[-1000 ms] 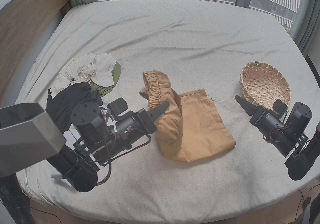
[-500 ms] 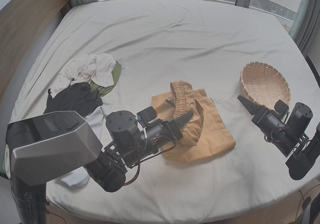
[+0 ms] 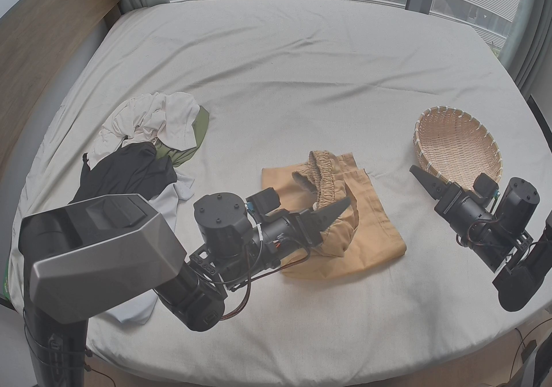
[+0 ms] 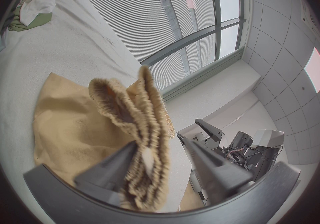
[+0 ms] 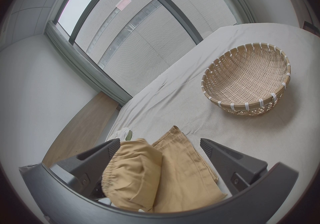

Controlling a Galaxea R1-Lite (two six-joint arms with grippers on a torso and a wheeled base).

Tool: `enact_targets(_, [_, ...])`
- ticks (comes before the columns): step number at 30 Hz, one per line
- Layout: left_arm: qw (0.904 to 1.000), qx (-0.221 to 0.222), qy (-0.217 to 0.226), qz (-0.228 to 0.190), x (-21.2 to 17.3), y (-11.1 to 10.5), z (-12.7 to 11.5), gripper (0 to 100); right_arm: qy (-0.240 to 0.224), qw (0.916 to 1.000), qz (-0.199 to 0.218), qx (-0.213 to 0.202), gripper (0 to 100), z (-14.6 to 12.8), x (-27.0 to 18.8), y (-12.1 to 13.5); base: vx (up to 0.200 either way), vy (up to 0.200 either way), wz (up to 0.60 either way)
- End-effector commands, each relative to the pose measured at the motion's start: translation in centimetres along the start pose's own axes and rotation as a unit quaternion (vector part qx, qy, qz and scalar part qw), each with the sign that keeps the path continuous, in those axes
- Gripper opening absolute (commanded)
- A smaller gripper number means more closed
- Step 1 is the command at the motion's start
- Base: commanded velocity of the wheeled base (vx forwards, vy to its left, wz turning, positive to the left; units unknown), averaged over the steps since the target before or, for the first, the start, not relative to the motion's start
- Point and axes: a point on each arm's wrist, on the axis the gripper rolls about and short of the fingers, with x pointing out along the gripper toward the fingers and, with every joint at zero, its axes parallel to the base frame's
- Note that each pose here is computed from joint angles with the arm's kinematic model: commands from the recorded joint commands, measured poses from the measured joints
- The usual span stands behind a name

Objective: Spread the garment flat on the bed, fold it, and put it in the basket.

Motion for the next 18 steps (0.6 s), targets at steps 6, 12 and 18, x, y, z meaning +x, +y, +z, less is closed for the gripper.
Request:
enact_targets(6, [0.9992, 0.026, 0.023, 0.02, -0.1, 0.2, -1.7, 100, 0.015, 0.9998, -0.013, 0.002, 100, -0.7, -0.3, -0.6, 0.0, 0.0, 0.0])
enact_targets(12, [0.9974, 0.027, -0.004, 0.067, -3.2, 1.4, 0.9, 100, 0.033, 0.9989, -0.035, 0.005, 100, -1.5, -0.2, -1.7, 0.0, 0.0, 0.0])
enact_targets(18, [0.9944, 0.047, -0.008, 0.095, -7.3, 0.5, 2.5, 100, 0.046, 0.9979, -0.045, 0.009, 100, -2.1, 0.0, -2.3, 0.0, 0.0, 0.0])
